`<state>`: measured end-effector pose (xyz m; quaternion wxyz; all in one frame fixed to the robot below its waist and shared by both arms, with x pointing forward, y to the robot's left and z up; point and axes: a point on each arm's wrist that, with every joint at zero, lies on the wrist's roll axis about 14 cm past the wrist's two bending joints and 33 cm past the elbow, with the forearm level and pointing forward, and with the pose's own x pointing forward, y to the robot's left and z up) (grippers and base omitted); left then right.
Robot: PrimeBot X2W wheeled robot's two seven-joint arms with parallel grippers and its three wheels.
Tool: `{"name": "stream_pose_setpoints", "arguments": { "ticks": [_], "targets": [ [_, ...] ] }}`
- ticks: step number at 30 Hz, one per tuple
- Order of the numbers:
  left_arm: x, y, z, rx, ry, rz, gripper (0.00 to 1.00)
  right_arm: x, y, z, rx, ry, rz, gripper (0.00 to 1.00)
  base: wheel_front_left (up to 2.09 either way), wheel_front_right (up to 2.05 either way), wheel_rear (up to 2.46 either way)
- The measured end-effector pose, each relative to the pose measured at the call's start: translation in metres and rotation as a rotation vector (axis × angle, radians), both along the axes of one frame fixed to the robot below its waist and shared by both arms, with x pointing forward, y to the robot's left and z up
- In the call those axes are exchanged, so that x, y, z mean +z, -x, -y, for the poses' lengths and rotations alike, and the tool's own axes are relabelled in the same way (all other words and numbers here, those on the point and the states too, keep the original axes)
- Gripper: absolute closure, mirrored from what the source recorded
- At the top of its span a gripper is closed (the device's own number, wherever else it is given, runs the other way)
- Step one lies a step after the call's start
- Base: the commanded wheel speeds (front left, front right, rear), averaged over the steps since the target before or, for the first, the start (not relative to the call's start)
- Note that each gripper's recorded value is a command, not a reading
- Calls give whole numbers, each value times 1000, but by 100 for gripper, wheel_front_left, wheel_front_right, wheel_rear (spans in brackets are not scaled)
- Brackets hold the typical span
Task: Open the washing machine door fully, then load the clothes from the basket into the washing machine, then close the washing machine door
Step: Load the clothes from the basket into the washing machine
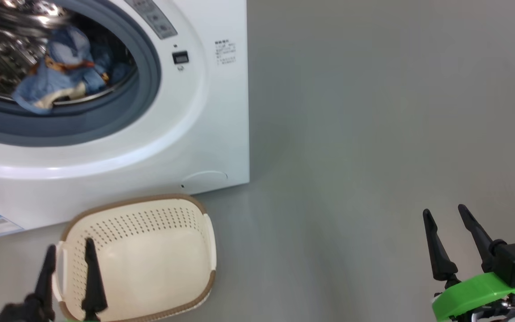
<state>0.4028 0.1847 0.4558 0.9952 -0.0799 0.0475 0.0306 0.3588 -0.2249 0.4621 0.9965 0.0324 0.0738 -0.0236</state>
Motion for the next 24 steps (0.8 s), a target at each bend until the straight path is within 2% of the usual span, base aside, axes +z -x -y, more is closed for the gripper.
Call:
{"name": "stream_pose_setpoints", "arguments": {
  "ticks": [10, 24],
  "targets": [
    [5, 54, 3, 24, 11, -4, 0, 28, 13, -12, 58, 24, 50, 0, 0, 0, 0],
    [13, 76, -7, 65, 5, 19, 0, 42, 16, -29, 116, 27, 74, 0, 0, 0, 0]
  ]
}}
